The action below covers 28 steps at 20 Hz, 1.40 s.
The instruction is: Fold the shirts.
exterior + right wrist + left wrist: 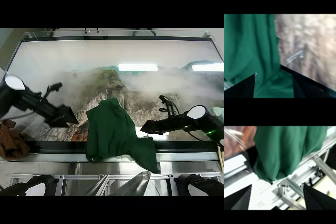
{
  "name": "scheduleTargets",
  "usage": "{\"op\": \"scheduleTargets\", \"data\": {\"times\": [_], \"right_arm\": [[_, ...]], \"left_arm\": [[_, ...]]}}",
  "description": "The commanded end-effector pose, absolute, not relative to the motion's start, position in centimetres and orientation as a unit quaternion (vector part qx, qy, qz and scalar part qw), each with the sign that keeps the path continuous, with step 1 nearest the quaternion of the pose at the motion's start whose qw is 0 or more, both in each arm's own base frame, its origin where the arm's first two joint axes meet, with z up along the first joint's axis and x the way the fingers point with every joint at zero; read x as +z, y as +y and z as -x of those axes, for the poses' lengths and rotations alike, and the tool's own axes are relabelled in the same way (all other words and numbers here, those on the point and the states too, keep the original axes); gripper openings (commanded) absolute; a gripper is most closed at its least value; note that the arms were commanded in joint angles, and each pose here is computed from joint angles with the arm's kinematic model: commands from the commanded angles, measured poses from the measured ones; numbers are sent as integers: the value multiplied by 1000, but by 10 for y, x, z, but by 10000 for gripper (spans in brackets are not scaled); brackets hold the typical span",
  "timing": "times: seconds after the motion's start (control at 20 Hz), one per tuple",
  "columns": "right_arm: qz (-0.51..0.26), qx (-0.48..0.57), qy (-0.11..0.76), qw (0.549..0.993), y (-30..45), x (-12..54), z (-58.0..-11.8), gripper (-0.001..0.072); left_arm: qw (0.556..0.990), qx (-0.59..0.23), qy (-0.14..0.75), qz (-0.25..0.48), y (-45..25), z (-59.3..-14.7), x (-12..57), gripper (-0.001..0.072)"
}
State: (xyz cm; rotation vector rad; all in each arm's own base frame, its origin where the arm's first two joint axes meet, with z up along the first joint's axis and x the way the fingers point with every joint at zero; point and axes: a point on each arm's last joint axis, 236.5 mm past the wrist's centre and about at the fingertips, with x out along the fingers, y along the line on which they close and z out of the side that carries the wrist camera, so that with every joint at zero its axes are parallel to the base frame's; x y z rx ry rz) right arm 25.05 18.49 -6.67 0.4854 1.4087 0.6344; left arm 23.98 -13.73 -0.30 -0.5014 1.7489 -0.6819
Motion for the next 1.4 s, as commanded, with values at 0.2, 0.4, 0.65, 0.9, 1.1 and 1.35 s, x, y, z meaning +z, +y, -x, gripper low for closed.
{"op": "scheduleTargets", "data": {"times": [0.2, 0.4, 0.65, 0.9, 1.1, 1.35], "right_arm": [[-302, 366, 590, 654, 228, -86, -268, 501], [-307, 368, 588, 651, 232, -86, -268, 497], [-277, 406, 582, 648, 256, -78, -262, 19], [-277, 464, 527, 656, 255, -18, -285, 16], [-257, 507, 401, 718, 220, 119, -314, 16], [-111, 489, 117, 857, 195, 331, -268, 17]], "left_arm": [[556, -286, 725, 288, -196, -171, -72, 704], [566, -280, 733, 255, -207, -154, -94, 704], [594, -278, 713, 247, -215, -166, -99, 28], [627, -345, 655, 241, -221, -209, -29, 26], [747, -378, 498, 226, -185, -274, 126, 25], [888, -359, 261, 119, -142, -266, 331, 27]]}}
